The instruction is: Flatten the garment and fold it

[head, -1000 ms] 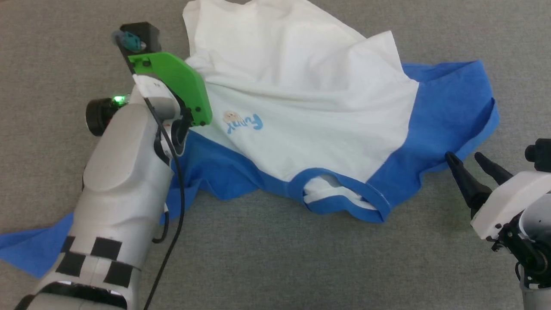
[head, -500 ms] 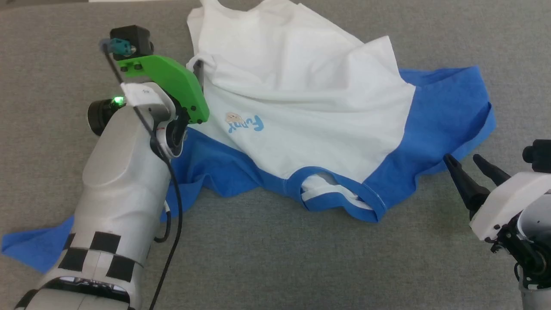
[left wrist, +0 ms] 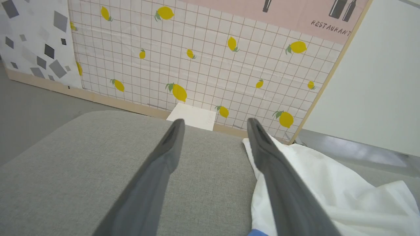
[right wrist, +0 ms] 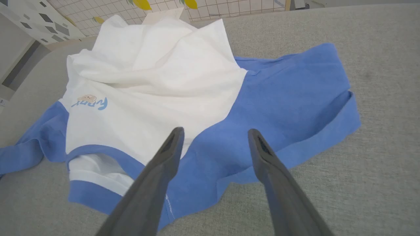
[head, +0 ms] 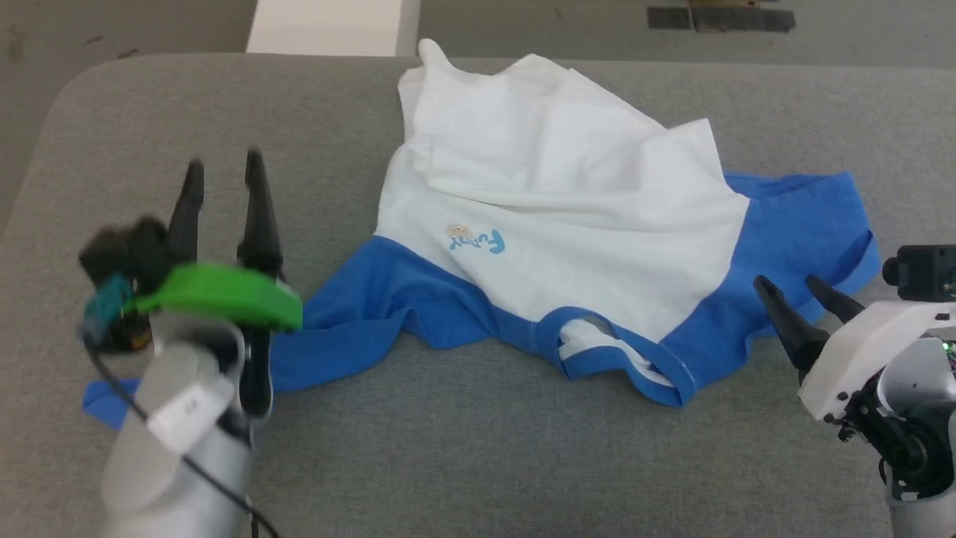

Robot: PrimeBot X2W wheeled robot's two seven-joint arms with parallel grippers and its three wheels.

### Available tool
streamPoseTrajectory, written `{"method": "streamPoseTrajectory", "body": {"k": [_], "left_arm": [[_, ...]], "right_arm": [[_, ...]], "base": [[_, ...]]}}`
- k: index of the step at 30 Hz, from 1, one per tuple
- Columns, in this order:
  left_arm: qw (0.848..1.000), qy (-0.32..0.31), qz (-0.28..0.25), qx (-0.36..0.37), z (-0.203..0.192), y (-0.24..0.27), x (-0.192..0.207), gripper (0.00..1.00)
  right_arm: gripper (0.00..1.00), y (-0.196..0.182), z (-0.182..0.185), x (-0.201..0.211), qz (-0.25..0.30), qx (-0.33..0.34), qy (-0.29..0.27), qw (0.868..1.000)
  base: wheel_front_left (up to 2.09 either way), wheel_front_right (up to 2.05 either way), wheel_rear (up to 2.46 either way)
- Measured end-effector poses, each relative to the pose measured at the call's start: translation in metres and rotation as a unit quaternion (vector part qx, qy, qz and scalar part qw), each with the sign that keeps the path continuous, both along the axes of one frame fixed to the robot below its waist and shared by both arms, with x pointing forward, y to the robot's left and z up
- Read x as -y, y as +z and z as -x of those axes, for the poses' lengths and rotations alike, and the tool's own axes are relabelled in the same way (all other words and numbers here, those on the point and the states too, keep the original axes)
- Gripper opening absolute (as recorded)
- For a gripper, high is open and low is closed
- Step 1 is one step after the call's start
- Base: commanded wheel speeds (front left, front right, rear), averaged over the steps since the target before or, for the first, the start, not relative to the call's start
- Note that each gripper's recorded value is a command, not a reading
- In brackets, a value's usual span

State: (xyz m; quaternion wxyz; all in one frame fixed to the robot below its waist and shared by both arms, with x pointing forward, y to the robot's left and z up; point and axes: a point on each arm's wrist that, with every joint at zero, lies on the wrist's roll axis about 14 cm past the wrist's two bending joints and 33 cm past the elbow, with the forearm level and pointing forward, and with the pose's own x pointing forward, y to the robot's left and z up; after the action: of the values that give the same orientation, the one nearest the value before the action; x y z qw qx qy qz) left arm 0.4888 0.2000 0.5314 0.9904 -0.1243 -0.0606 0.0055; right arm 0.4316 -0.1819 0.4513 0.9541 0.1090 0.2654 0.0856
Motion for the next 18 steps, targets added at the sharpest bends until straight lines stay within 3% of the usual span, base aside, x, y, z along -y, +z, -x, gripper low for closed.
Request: {"method": "streamPoseTrajectory", "body": {"k": [5, 10, 18], "left_arm": [[0.999, 0.046, 0.015, -0.01, 0.038, -0.013, -0.018, 1.0], [0.998, 0.06, 0.017, 0.001, 0.047, -0.011, -0.018, 1.0], [0.997, 0.065, 0.026, -0.007, 0.046, -0.022, -0.019, 1.0]], "right_arm": [[1.0, 0.004, -0.02, -0.015, 0.041, -0.007, 0.038, 0.998], [1.0, 0.002, -0.051, -0.025, 0.108, -0.037, 0.077, 0.99], [1.0, -0.029, -0.085, -0.055, 0.219, -0.096, 0.167, 0.957]], "base": [[0.0, 0.0, 0.0], [0.0, 0.0, 0.0], [0.0, 0.0, 0.0]]}}
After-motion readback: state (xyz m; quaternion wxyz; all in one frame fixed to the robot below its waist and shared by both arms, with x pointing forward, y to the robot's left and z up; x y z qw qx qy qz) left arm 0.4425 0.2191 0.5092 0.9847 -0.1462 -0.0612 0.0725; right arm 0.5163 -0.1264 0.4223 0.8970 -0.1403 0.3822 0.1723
